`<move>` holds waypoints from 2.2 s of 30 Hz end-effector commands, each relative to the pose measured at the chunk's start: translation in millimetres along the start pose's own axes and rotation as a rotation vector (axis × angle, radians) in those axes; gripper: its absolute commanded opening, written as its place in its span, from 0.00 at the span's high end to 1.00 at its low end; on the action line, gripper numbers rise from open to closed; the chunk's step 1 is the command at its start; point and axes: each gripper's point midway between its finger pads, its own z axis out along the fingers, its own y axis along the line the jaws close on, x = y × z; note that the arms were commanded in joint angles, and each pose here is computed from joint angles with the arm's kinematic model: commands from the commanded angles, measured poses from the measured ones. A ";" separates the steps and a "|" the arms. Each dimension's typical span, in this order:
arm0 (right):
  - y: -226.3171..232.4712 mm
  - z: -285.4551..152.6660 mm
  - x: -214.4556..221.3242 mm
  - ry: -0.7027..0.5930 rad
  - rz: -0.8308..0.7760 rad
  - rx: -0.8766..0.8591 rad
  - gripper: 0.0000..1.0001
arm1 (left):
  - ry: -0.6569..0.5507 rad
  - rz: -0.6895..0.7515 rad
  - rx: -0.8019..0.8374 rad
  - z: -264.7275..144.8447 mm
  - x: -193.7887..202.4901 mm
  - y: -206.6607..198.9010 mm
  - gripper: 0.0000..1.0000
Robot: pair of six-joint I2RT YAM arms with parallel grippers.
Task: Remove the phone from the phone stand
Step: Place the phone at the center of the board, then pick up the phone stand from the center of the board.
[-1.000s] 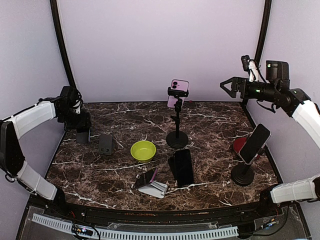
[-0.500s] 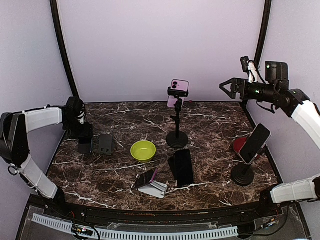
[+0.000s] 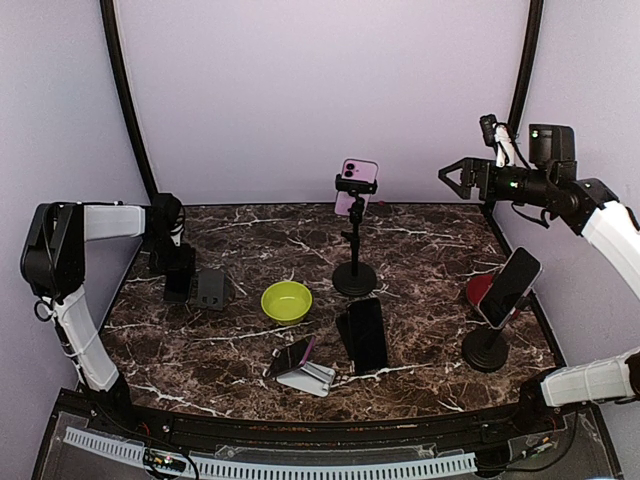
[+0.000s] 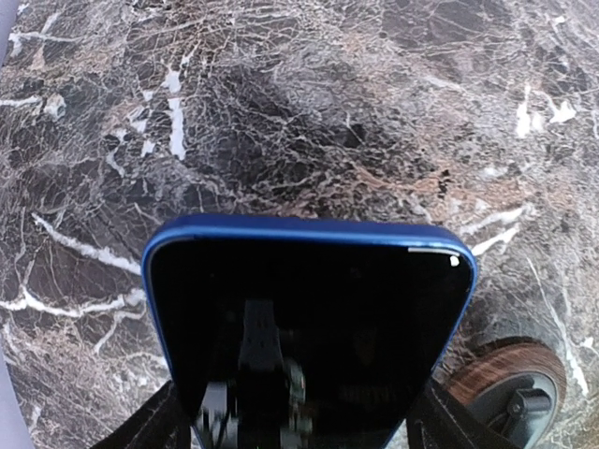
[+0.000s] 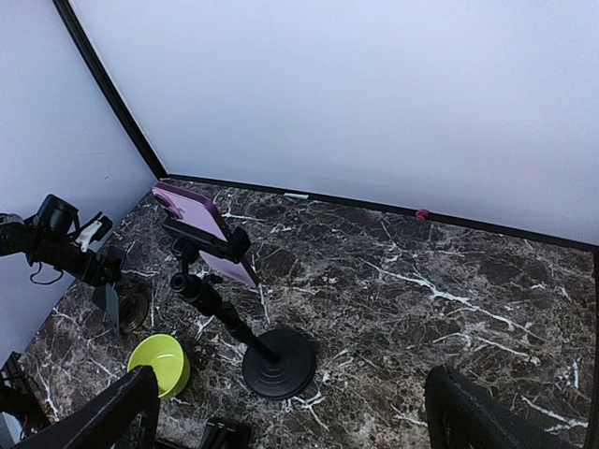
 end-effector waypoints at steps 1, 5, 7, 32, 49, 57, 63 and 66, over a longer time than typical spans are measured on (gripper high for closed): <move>5.8 -1.0 -11.8 -0.044 -0.023 -0.019 0.01 | 0.011 0.004 -0.034 4.9 -2.2 7.7 0.44; 5.9 1.5 -12.0 -0.039 -0.018 -0.024 0.01 | 0.026 0.000 -0.039 14.6 -0.1 8.1 0.41; 5.9 2.2 -11.4 -0.039 -0.016 -0.026 0.01 | 0.039 0.004 -0.052 19.2 0.7 9.6 0.41; 2.8 3.4 -11.7 -0.032 -0.024 -0.009 0.01 | 0.105 -0.026 -0.051 33.6 21.8 5.9 0.13; 5.8 0.8 -11.5 -0.032 -0.025 -0.019 0.01 | -0.156 0.004 0.030 -56.3 -36.3 -0.7 0.01; 7.6 -4.9 -14.1 -0.039 -0.032 -0.019 0.01 | -0.287 0.035 0.097 -112.2 -56.7 -7.7 0.01; 10.2 -8.0 -18.0 -0.041 -0.036 -0.025 0.01 | -0.358 0.062 0.151 -147.2 -58.3 -19.6 0.01; 12.7 -10.0 -19.9 -0.046 -0.032 -0.035 0.01 | -0.360 0.092 0.140 -157.1 -54.0 -25.2 0.01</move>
